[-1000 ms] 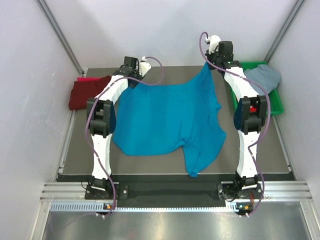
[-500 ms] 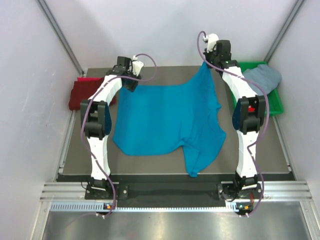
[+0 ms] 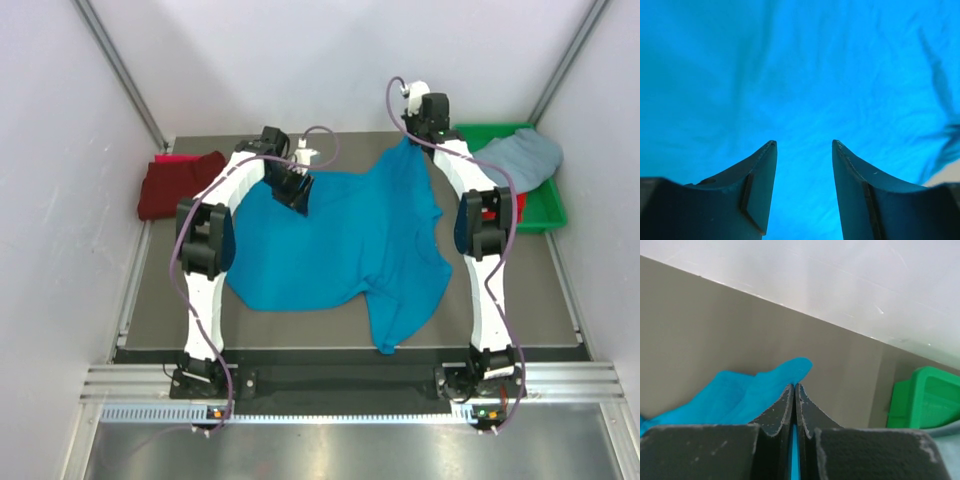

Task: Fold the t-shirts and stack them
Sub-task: Flatten the tshirt out

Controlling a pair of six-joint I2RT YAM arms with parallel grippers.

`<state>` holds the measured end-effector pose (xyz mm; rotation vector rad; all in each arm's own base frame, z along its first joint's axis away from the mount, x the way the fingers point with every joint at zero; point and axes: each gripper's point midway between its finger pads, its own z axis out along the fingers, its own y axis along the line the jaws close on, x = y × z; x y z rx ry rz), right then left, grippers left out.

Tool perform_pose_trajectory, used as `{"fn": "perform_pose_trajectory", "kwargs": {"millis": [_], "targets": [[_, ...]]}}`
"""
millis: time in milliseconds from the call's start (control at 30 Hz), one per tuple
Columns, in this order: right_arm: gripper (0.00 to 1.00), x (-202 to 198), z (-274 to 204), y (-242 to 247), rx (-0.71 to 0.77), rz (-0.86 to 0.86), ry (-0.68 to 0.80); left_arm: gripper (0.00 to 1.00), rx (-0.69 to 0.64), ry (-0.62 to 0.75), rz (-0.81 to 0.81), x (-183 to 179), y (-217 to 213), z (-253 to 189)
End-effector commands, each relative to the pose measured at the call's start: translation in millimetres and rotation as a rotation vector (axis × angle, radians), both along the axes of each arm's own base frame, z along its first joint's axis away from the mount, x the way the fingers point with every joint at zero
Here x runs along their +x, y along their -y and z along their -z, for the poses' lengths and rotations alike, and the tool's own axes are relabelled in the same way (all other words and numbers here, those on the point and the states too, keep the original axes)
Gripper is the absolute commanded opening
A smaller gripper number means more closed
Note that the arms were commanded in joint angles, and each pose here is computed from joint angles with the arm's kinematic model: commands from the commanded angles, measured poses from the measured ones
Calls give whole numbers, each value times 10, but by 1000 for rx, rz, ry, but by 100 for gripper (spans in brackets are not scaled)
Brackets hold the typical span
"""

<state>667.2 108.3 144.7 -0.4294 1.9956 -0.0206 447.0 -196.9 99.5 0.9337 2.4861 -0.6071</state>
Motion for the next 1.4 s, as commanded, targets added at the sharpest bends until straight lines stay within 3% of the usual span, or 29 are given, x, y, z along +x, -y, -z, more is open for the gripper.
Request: {"fn": "perform_pose_trajectory", "kwargs": {"millis": [0,233,400,467,600,633,833,900,1000,1067,1133,1167,1233,1267,1300,1367], "targets": [[0,270,-533,-77,16,33,187,52,-75,-274,-54,-364,18,147],[0,394,-678,-9,-7,65,257,51,-42,-248,-137,-179,-127,284],[0,425,-731,143,-24,110,278,56,-65,-232,-173,-93,-246,74],[0,415,-770,147,-23,112,281,56,-140,-225,-110,-154,-107,-152],[0,348,-787,122,-12,86,255,56,-141,-178,126,-617,247,-543],[0,331,-778,119,-18,79,248,56,-112,-209,220,-873,343,-548],[0,220,-576,181,-43,71,175,53,-102,-369,216,-1530,176,-535],[13,195,-563,236,-19,118,158,54,-84,-385,184,-1670,70,-536],[57,62,-707,267,28,161,138,54,-76,-439,170,-1839,-17,-576],[67,-125,-1026,255,103,179,144,54,-67,-463,186,-1922,-59,-558],[69,-340,-932,208,151,167,78,54,-31,-464,183,-1935,-125,-483],[70,-525,-1140,136,209,141,69,54,-12,-494,182,-1976,-159,-395],[70,-823,-919,59,275,136,-42,54,8,-537,195,-2048,-203,-330],[70,-1060,-1036,-37,349,112,-86,54,14,-562,196,-2060,-213,-287],[70,-1274,-751,-71,368,112,-181,53,15,-573,196,-2068,-214,-279],[69,-1648,-807,-218,472,72,-258,54,10,-603,195,-2084,-212,-248]]}}
